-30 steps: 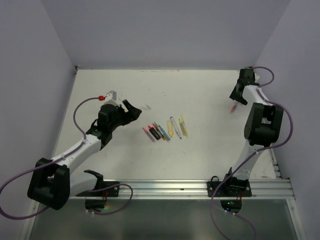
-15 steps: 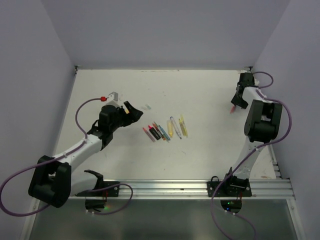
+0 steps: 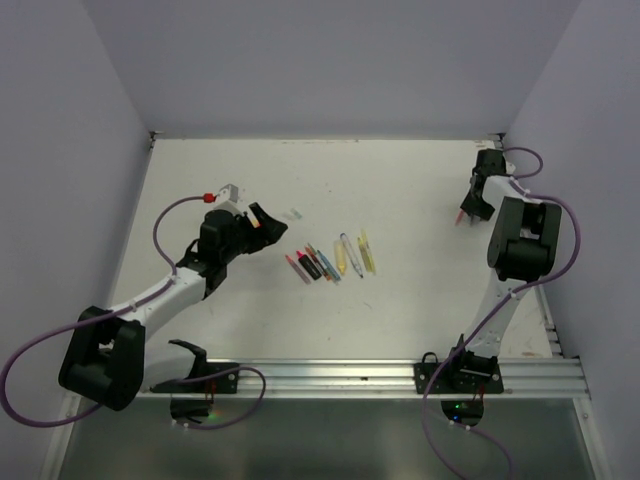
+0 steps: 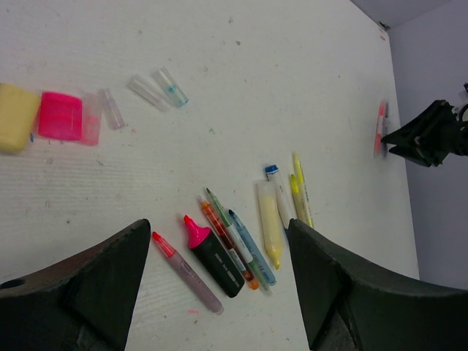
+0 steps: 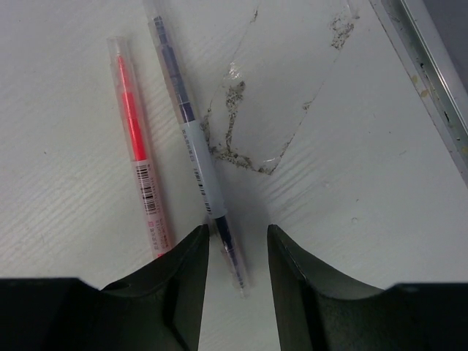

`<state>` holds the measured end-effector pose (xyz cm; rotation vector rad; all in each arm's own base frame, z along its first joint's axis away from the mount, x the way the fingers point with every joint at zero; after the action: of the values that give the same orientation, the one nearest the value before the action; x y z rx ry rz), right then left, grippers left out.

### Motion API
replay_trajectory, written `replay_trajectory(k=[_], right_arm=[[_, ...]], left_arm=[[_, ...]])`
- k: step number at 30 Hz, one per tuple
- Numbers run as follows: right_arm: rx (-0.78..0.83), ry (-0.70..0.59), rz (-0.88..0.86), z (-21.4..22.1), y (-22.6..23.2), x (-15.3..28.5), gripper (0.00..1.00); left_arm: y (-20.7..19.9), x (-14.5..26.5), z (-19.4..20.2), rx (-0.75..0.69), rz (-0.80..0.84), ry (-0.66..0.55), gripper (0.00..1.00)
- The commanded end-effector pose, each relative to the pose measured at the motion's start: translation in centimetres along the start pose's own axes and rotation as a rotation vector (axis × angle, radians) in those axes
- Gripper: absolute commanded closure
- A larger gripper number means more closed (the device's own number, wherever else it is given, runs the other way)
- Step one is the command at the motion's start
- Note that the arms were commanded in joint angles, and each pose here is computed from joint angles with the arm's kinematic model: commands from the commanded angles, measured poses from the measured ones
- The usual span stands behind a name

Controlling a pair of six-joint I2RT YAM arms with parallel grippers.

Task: Open the pen caps

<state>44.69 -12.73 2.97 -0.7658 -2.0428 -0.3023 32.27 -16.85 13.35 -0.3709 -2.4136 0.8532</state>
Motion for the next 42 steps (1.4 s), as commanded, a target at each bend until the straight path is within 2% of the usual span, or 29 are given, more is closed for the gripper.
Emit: replay_trajectory(k=[1,3,7,13,16,18,19,21,25,35,38,41,42], right_arm=[[0.003,0.0,0.019,0.3,-0.2,-0.6,0.59],[0.009,0.008,0.02,0.5,-0.2,-0.6,0.61],[0.027,0.032,0.028,1.4,-0.6,-0.6,0.73],[0.059,0.046,0.044,2.5,-1.4,-0.4,0.75],[0.063,0.067,0.056,3.2,-1.8,-0.3,0.88],[0.059,0.066,0.07,3.4,-2.1,-0.2,0.9],[0.065,0.076,0.075,3.9,-2.3,-0.2,0.95],[0.057,0.07,0.082,3.9,-2.6,0.1,1.0],[0.045,0.069,0.105,4.8,-3.3,0.5,1.0],[-0.083,-0.103,0.113,2.4,-5.1,5.7,1.0],[-0.077,-0.162,0.072,1.4,-4.3,8.6,1.0],[0.017,-0.192,0.001,1.3,-1.1,12.1,1.0],[0.089,-0.198,-0.064,2.3,1.8,13.7,1.0]], left_arm=[[-1.4,-0.2,-1.2,-0.013,0.051,-0.042,0.22],[-1.4,-0.1,-1.1,-0.013,0.049,-0.04,0.22],[-1.5,-0.1,-1.3,-0.017,0.052,-0.043,0.22],[-1.6,0.0,-1.3,-0.026,0.058,-0.043,0.22],[-1.7,0.0,-1.2,-0.028,0.063,-0.038,0.22],[-1.8,0.1,-1.2,-0.027,0.066,-0.035,0.22],[-1.7,0.1,-1.1,-0.028,0.066,-0.033,0.22],[-1.7,0.1,-1.1,-0.029,0.066,-0.033,0.22],[-1.8,0.1,-0.8,-0.029,0.08,-0.024,0.22],[-2.6,0.1,-0.3,-0.037,0.098,0.002,0.24],[-3.3,0.2,-0.8,-0.05,0.112,-0.005,0.24],[-3.9,-0.1,-0.9,-0.085,0.126,0.023,0.24],[-5.0,-0.2,-1.9,-0.1,0.153,0.012,0.24]])
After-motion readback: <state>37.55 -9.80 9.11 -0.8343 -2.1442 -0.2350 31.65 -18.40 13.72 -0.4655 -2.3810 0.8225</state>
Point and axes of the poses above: each gripper's point midway between its finger pads, its own x axis back along the fingers, its own y axis along the line the jaws close on, z = x × y, the point moved 1 cm from there along x, back along the fingers, and after that the axes turned 1 degree about -x, right-handed, at the moved point
